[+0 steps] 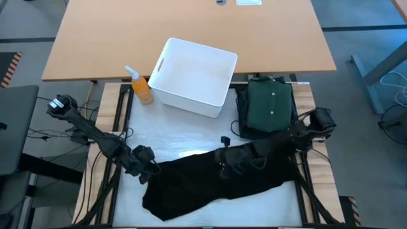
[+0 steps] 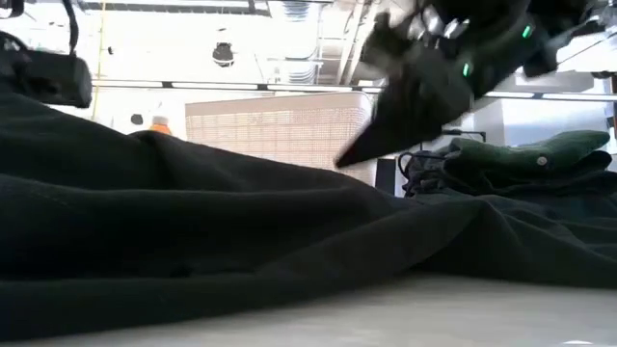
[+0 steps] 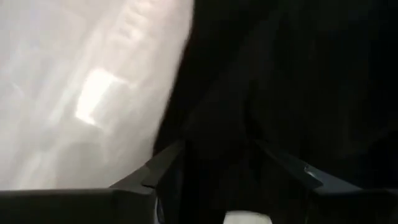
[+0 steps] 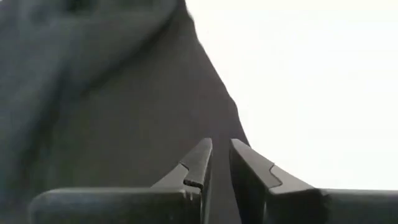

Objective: Fold laundry
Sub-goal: Fold the black shirt

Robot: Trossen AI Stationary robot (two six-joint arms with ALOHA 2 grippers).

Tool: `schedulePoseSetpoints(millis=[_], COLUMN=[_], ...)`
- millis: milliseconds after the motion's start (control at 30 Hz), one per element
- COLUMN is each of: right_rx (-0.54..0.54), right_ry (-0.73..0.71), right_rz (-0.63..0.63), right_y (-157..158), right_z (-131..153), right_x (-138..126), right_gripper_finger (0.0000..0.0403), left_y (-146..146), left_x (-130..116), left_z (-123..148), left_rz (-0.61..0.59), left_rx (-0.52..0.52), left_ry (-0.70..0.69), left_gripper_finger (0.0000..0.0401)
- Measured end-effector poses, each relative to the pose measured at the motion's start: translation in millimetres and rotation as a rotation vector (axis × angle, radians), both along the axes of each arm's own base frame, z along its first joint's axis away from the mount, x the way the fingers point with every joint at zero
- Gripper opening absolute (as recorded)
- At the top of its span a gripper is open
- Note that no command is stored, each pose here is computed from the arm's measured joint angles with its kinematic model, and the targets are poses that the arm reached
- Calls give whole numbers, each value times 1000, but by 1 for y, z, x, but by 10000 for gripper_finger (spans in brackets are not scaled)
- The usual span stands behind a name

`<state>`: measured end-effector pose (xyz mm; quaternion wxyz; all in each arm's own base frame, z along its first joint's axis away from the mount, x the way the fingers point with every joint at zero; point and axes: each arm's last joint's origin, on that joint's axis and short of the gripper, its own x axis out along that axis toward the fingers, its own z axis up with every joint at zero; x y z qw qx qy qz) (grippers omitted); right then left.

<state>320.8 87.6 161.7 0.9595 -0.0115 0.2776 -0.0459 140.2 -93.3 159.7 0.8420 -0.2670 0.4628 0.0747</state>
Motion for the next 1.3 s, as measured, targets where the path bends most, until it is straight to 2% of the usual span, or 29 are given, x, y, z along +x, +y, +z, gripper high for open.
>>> schedulePoseSetpoints(millis=[100, 200, 400, 533, 633, 833, 933, 1100, 1300], right_rx=[35, 8, 0, -77, -143, -154, -160, -162, -216], right_ry=[65, 126, 129, 145, 152, 155, 159, 150, 37], right_rz=[13, -9, -53, -160, -270, -338, -321, -189, -118], right_y=[-15, -26, -37, -41, -49, -59, -59, -49, -28], right_z=[-19, -39, -55, -56, -55, -55, -55, -52, -20], right_x=[5, 9, 16, 13, 11, 10, 10, 12, 9], right_gripper_finger=[81, 81, 79, 48, 16, 30, 33, 22, 22], left_y=[1, 3, 5, 6, 5, 5, 11, 26, 44], left_x=[-5, -11, -12, -11, -7, -5, -11, -23, -33], left_z=[-11, -21, -24, -23, -12, 22, 36, 51, 49], left_rz=[21, 41, 17, 34, 22, 9, 27, 77, 223], left_rx=[-46, -46, -18, 32, 62, 110, 164, 255, 293], left_ry=[49, 87, 83, 42, -17, -89, -61, -3, 105], left_gripper_finger=[154, 121, 13, 2, 1, 0, 0, 0, 2])
